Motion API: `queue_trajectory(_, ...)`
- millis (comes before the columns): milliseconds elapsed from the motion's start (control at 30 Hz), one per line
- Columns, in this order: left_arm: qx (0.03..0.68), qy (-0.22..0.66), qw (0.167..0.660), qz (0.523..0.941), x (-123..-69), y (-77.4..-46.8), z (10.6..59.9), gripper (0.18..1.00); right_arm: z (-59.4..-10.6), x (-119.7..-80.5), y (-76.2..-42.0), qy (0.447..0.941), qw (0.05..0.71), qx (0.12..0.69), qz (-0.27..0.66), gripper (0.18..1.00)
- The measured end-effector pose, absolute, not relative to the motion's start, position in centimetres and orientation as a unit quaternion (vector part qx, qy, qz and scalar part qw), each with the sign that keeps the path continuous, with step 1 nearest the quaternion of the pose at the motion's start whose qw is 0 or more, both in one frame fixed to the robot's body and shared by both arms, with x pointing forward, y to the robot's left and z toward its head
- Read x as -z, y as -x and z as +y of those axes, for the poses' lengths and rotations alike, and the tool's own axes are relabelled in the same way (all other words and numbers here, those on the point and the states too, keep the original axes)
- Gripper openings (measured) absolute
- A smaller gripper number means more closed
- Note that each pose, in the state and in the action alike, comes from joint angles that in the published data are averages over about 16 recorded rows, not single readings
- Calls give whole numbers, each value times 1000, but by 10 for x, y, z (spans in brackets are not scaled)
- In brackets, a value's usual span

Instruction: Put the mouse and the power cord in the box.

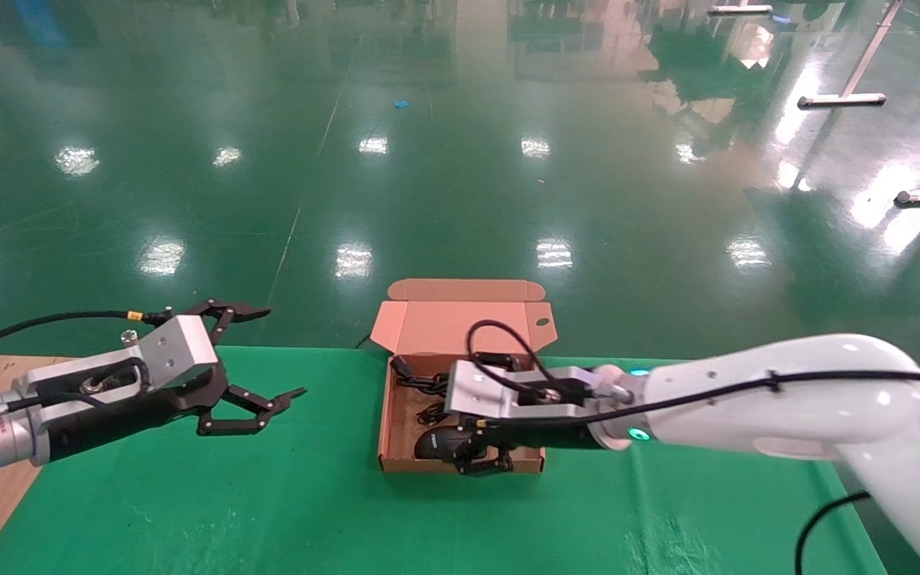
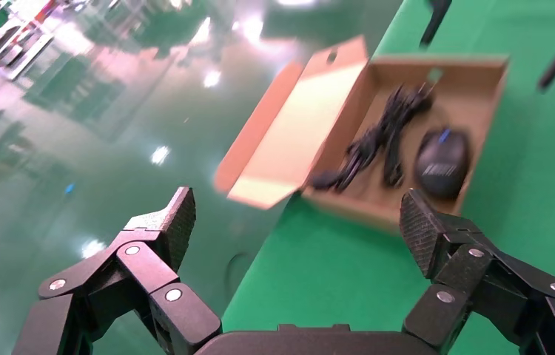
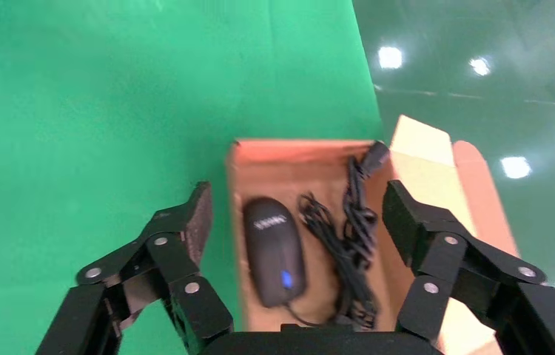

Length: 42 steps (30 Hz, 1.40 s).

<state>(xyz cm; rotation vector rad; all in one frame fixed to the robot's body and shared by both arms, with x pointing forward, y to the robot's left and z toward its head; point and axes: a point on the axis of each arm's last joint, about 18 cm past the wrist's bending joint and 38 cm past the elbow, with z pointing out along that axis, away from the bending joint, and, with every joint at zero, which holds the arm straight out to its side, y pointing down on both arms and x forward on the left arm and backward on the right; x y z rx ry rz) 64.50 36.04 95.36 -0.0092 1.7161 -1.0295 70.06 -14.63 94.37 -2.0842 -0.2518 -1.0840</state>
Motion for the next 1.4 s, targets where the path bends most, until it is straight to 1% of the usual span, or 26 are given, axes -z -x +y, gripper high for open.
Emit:
queue_trajectory(100,460,1,522,718,-957,-636,353,1001,-156,-942,-690,811,412,406,-85,799)
queue_trajectory(300,510,-8,485,710,-965,-616,340,1001,-176,-943,-668,798,470,372,-63,899)
queue_trajectory(500,553,-20,445,704,-973,-594,329,1001,-198,-948,-644,780,522,342,-49,961)
queue_trajectory(700,589,-35,404,699,-979,-571,320,1001,-221,-955,-616,760,565,317,-44,992)
queue_trajectory(1000,629,-60,340,696,-987,-533,309,1001,-254,-968,-568,732,616,285,-52,1001)
queue_trajectory(1233,649,-81,290,699,-991,-504,303,1001,-279,-980,-527,716,642,265,-70,1001)
queue_trajectory(1400,654,-89,272,701,-992,-493,302,1001,-286,-984,-511,711,649,258,-79,1001)
